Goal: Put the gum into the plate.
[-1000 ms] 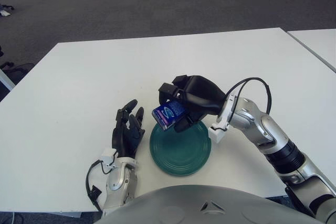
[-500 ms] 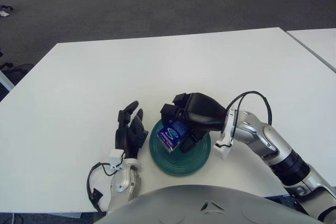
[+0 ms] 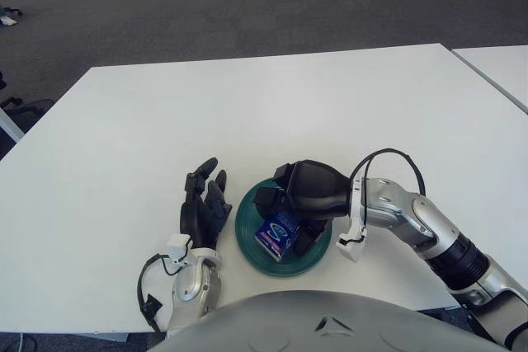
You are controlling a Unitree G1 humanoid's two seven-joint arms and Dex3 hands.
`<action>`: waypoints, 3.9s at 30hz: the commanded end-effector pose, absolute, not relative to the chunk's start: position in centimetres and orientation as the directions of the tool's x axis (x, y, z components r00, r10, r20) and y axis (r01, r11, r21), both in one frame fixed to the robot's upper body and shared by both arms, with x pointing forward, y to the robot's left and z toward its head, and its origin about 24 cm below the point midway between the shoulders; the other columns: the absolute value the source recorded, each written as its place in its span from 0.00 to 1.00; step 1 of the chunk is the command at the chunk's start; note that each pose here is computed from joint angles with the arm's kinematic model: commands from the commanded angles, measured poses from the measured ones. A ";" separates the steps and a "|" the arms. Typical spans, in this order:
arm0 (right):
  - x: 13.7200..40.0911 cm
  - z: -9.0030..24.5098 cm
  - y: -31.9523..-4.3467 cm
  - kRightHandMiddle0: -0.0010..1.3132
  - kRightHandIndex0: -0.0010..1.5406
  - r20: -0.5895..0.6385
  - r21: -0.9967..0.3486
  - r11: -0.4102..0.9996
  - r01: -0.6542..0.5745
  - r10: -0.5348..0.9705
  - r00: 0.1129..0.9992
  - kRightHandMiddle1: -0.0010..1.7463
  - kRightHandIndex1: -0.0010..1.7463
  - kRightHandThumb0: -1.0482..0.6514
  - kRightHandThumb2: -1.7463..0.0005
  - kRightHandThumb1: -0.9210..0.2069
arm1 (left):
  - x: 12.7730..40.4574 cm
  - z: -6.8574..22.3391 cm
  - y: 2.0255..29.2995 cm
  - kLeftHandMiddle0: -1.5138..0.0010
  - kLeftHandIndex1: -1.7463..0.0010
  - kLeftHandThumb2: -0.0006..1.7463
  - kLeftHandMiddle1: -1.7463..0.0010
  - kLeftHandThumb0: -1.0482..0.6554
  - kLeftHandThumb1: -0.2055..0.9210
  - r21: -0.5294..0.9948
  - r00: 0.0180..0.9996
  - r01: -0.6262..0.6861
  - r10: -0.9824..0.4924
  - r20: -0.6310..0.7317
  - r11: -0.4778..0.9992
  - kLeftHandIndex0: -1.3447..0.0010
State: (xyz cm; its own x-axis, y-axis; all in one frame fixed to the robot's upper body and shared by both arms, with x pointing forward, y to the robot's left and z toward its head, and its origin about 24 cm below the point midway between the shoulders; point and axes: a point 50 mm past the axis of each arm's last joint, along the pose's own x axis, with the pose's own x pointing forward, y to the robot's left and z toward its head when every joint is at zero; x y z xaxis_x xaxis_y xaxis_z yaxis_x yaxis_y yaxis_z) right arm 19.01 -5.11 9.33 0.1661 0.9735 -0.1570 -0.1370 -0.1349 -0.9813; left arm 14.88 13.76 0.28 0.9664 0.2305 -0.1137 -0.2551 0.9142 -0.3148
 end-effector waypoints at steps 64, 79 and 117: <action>20.4 10.6 -5.2 0.00 0.19 -0.132 -0.991 -0.124 -0.054 0.976 0.175 0.50 0.83 0.22 0.60 0.00 | 15.8 0.4 13.3 0.73 0.48 0.49 1.00 0.14 1.00 -0.348 0.967 -0.252 0.224 -0.120 0.903 0.99; 20.5 10.6 -5.5 0.00 0.26 -0.164 -0.986 -0.157 -0.053 0.968 0.189 0.40 0.20 0.15 0.52 0.00 | 15.5 0.3 13.4 0.73 0.50 0.50 1.00 0.14 1.00 -0.357 0.973 -0.229 0.208 -0.097 0.906 1.00; 22.1 5.8 -11.8 0.01 0.34 0.014 0.049 0.909 -0.413 0.413 0.911 0.49 0.09 0.17 0.59 0.00 | 13.7 1.5 13.2 0.62 0.43 0.45 0.95 0.07 1.00 -0.386 0.982 -0.187 0.183 -0.049 0.903 0.86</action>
